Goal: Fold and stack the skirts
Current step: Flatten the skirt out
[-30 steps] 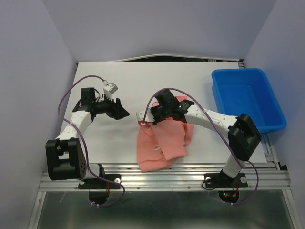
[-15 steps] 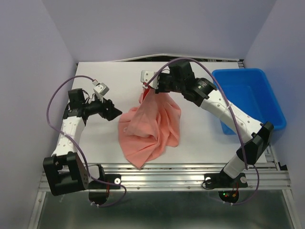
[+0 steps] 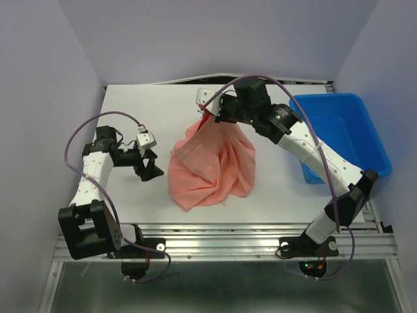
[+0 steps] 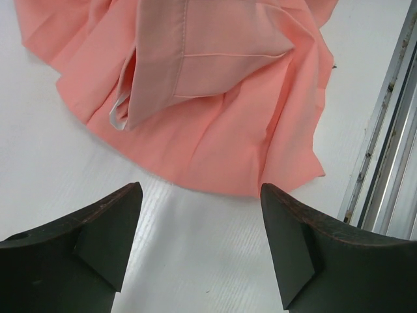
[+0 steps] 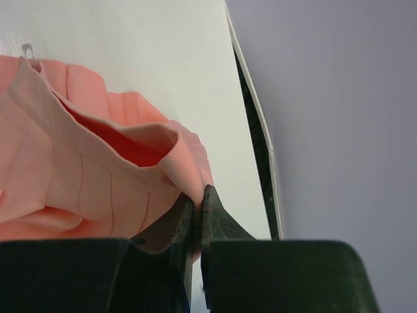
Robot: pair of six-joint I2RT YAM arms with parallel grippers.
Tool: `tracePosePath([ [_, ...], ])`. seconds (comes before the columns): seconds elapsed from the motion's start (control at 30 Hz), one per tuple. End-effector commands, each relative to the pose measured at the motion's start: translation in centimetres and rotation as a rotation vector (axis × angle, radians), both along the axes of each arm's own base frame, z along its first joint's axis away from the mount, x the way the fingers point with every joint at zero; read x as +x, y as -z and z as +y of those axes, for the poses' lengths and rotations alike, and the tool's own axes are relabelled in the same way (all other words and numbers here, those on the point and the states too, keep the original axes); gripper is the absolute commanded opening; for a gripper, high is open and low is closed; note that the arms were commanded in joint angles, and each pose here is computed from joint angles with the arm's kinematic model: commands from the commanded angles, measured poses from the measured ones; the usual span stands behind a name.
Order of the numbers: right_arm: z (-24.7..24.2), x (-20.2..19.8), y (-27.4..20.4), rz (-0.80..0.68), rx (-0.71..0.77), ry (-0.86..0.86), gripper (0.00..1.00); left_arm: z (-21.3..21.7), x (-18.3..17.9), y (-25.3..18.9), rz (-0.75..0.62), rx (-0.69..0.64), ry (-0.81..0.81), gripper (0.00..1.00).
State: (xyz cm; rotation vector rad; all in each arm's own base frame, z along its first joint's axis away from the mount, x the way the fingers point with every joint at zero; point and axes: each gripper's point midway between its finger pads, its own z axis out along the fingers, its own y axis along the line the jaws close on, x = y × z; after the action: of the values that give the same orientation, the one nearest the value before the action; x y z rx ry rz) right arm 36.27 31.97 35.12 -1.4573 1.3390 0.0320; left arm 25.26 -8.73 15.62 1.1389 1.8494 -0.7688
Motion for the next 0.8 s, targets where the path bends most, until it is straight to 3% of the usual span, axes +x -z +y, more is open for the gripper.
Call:
tracePosePath([
  [0.0, -0.5, -0.2, -7.2, -0.129, 0.138, 0.019, 0.01, 0.0, 0.9, 0.2, 0.014, -0.026, 0.032, 0.92],
  [0.07, -0.6, -0.4, -7.3, -0.131, 0.142, 0.015, 0.01, 0.1, 1.8, 0.6, 0.016, -0.041, 0.035, 0.99],
  [0.3, -0.7, -1.4, -7.8, -0.122, 0.17, -0.013, 0.01, 0.2, 6.3, 0.6, -0.104, -0.062, 0.065, 0.99],
  [0.43, -0.6, -1.5, -8.7, -0.126, 0.196, -0.016, 0.01, -0.9, 8.6, 0.7, -0.179, -0.006, 0.11, 0.99],
  [0.77, -0.6, -2.0, -10.4, -0.136, 0.25, -0.018, 0.01, -5.4, 11.3, 3.4, -0.138, 0.025, 0.229, 0.99],
])
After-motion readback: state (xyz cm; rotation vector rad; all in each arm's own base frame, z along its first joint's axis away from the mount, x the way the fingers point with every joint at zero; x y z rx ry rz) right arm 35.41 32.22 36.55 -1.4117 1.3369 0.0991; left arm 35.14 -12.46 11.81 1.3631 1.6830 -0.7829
